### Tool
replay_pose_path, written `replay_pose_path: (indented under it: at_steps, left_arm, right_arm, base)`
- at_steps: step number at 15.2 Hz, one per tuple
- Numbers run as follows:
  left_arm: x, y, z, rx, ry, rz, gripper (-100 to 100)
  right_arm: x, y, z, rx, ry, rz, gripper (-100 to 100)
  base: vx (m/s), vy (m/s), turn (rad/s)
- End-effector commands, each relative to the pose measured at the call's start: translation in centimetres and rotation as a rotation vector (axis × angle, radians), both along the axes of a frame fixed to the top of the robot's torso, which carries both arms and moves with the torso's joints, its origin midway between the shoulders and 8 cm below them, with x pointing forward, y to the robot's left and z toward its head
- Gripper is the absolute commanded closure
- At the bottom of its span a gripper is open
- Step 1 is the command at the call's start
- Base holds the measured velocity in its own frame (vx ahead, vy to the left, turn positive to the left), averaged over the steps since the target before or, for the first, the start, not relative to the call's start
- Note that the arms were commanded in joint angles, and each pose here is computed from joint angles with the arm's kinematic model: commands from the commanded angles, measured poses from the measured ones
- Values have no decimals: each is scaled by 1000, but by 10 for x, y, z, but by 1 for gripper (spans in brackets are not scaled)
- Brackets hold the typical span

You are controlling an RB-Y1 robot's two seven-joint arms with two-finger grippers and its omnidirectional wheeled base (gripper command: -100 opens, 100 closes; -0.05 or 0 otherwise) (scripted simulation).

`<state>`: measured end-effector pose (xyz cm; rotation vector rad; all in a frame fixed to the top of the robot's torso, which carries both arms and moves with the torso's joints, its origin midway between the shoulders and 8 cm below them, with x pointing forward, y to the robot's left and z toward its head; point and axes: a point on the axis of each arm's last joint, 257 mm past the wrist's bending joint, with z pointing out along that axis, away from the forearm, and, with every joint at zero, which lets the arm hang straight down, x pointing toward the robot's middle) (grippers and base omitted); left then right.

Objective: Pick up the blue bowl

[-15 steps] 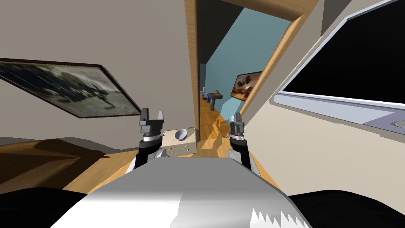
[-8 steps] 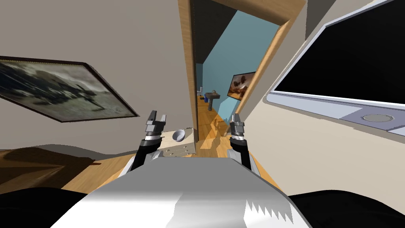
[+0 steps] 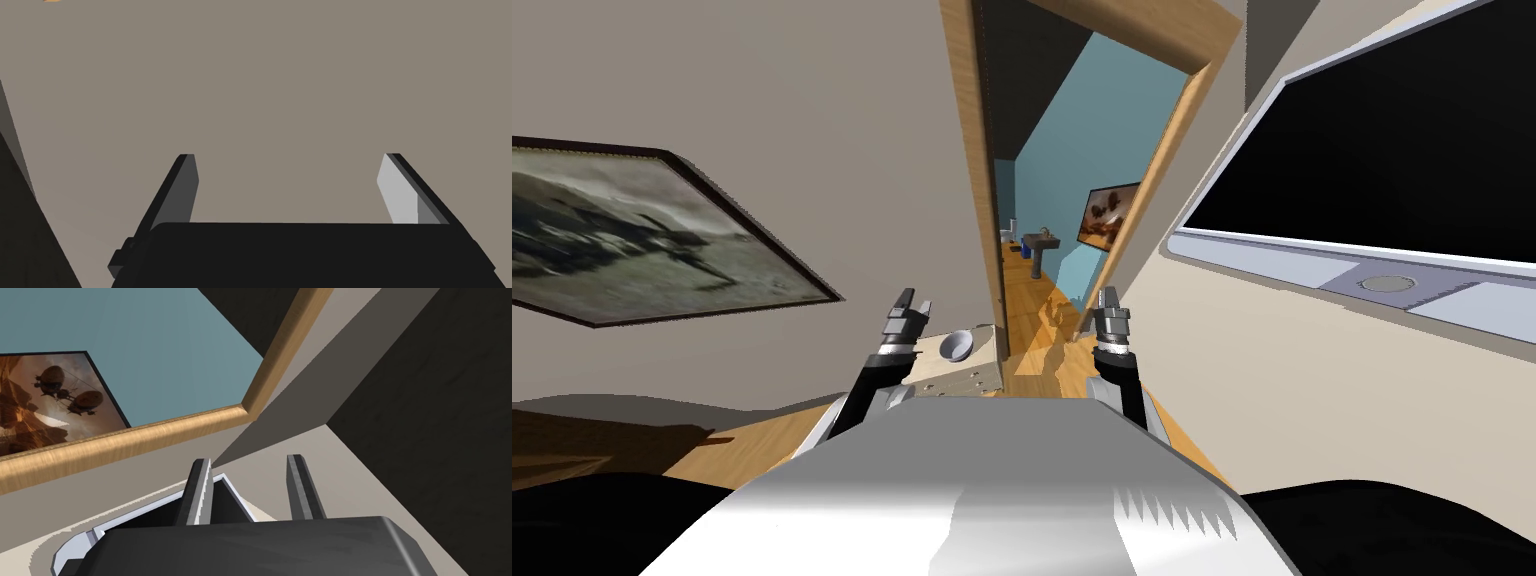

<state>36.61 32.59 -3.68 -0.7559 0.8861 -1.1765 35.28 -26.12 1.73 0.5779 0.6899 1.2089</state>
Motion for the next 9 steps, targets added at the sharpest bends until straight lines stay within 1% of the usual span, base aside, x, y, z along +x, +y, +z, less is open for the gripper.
replay_pose_path:
  at_steps: [1, 2, 3, 4, 5, 6, 7, 8, 9]
  left_arm:
    - [7, 6, -9, -4, 35, 11, -100]
    - [10, 17, -23, -11, 82, 30, -100]
    - [11, 18, -27, -13, 97, 33, -100]
    - [13, 29, -41, -20, 140, 53, -100]
    - [15, 31, -46, -24, 160, 58, -100]
    - [16, 43, -59, -33, 202, 79, -100]
    - [17, 45, -65, -37, 224, 85, -100]
    - [17, 45, -65, -38, 226, 85, -100]
    - [17, 57, -79, -48, 269, 107, -100]
  right_arm:
    - [0, 0, 0, 0, 0, 0, 0]
    - [0, 0, 0, 0, 0, 0, 0]
    - [0, 0, 0, 0, 0, 0, 0]
    - [0, 0, 0, 0, 0, 0, 0]
    - [0, 0, 0, 0, 0, 0, 0]
    - [0, 0, 0, 0, 0, 0, 0]
    - [0, 0, 0, 0, 0, 0, 0]
    - [0, 0, 0, 0, 0, 0, 0]
    - [0, 0, 0, 0, 0, 0, 0]
  base:
    - [1, -8, -27]
    - [2, -12, -96]
    - [2, -13, -116]
    - [3, -15, -162]
    - [4, -12, -125]
    - [7, -15, -163]
    - [8, -14, -129]
    - [5, -8, -25]
    - [6, -14, -101]
